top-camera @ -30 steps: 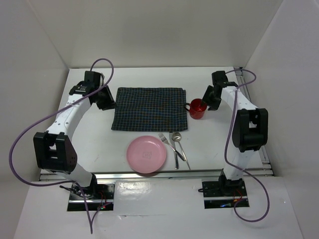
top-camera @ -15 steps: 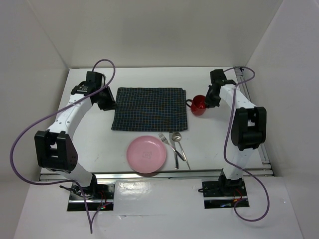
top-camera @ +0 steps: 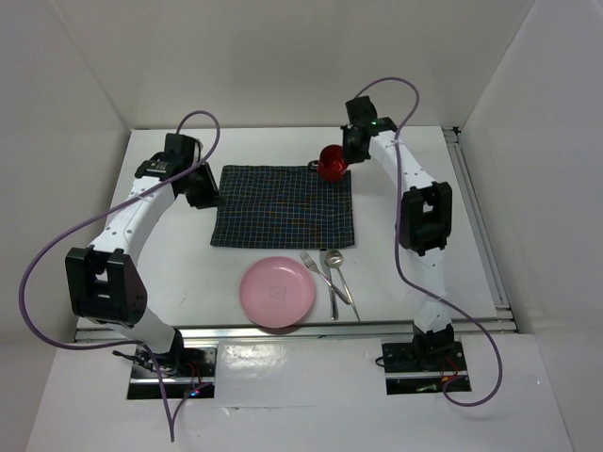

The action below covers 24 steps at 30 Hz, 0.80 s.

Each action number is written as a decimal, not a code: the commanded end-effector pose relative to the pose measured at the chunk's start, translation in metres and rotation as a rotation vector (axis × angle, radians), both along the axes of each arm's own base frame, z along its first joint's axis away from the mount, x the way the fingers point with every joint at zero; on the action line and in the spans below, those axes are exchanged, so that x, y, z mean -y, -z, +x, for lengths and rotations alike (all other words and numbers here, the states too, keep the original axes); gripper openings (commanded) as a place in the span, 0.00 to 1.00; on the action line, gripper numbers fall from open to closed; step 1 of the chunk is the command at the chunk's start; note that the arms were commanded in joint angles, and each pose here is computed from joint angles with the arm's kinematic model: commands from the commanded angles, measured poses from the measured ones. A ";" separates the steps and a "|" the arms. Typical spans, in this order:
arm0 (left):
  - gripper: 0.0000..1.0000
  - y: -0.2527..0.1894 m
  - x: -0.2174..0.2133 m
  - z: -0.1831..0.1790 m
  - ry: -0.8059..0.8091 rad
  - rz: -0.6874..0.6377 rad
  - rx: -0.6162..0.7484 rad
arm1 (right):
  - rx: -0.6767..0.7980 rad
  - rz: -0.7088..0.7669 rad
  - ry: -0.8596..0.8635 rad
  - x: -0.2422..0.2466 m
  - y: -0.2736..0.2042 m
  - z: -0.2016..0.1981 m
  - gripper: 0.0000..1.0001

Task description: Set the dinner table for one person

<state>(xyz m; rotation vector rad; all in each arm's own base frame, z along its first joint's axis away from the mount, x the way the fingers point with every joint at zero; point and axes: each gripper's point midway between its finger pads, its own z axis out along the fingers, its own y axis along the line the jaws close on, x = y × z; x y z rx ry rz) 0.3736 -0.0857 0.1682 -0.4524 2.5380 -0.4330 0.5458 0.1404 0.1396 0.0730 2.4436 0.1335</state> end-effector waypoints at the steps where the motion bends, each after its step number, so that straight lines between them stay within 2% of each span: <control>1: 0.32 -0.011 0.001 0.006 0.014 0.012 0.029 | 0.053 -0.032 -0.069 -0.011 -0.021 0.012 0.00; 9: 0.32 -0.010 0.002 0.003 0.020 0.005 0.017 | 0.036 -0.058 -0.126 -0.015 -0.003 0.020 0.00; 15: 0.32 -0.006 0.002 0.001 0.020 0.006 0.008 | -0.026 -0.117 -0.115 -0.004 0.022 0.011 0.00; 23: 0.32 -0.013 0.005 0.002 0.029 0.005 0.019 | -0.073 -0.121 -0.100 0.000 0.050 0.013 0.00; 24: 0.34 -0.011 0.005 0.000 0.029 0.006 0.008 | -0.064 -0.119 -0.100 0.000 0.046 0.015 0.15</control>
